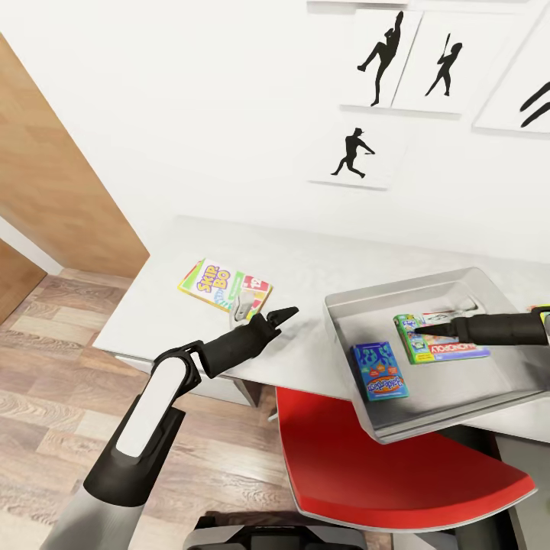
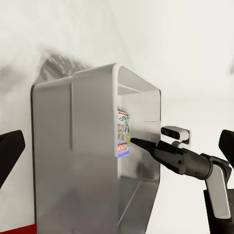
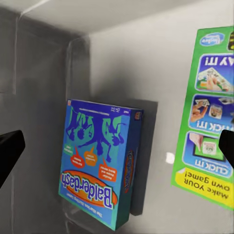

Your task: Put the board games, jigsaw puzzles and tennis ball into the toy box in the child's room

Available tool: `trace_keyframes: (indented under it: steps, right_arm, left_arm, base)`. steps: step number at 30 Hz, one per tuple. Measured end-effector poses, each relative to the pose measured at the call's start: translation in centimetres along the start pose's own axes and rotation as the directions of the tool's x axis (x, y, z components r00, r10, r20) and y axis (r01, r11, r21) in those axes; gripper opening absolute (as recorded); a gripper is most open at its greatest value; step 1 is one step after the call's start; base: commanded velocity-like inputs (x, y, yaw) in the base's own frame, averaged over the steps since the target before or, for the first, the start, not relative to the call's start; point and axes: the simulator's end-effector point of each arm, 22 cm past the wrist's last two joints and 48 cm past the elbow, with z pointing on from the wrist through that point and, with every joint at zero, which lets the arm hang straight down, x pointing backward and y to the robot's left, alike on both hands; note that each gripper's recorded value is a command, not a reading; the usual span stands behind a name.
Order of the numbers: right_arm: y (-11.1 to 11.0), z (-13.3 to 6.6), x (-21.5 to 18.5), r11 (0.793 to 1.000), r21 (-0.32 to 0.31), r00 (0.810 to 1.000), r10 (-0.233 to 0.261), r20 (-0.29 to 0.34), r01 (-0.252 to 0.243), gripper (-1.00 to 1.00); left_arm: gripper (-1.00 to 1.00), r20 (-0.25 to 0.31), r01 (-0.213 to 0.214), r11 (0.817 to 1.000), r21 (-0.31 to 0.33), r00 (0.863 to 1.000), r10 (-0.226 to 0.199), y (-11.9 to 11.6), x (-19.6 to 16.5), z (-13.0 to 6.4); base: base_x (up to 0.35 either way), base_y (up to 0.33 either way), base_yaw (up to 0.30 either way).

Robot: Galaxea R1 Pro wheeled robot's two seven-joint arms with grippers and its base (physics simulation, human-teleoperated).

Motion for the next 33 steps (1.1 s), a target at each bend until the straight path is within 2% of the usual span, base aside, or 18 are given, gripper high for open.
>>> trace_keyframes:
  steps: [5, 14, 24, 33]
  right_arm:
    - [0.0, -0.4, -0.1, 1.0, 0.018, 1.0, -0.019, 0.017, 0.019, 1.0]
    - [1.1, -0.6, -0.6, 0.996, 0.024, 0.995, -0.086, 0.05, 0.085, 1.0]
    - [1.4, -0.6, -0.6, 0.995, 0.022, 0.993, -0.1, 0.056, 0.099, 1.0]
    - [1.8, -0.4, -0.6, 0.994, 0.016, 0.993, -0.105, 0.054, 0.105, 1.0]
  left_arm:
    - [1.0, 0.001, 0.001, 1.0, 0.0, 1.0, -0.001, 0.1, 0.0, 0.0]
    - [1.0, 0.005, 0.01, 1.0, -0.006, 1.0, -0.01, 0.5, 0.2, -0.2]
    - [1.0, 0.005, 0.013, 1.0, -0.009, 1.0, -0.013, 0.6, 0.2, -0.2]
    - [1.0, 0.002, 0.014, 1.0, -0.011, 1.0, -0.014, 0.7, 0.3, -0.2]
  base:
    - [0.0, 0.0, 0.0]
    - [0.0, 0.0, 0.0]
    - [-0.04, 0.0, 0.0]
    - [-0.208, 0.052, 0.0]
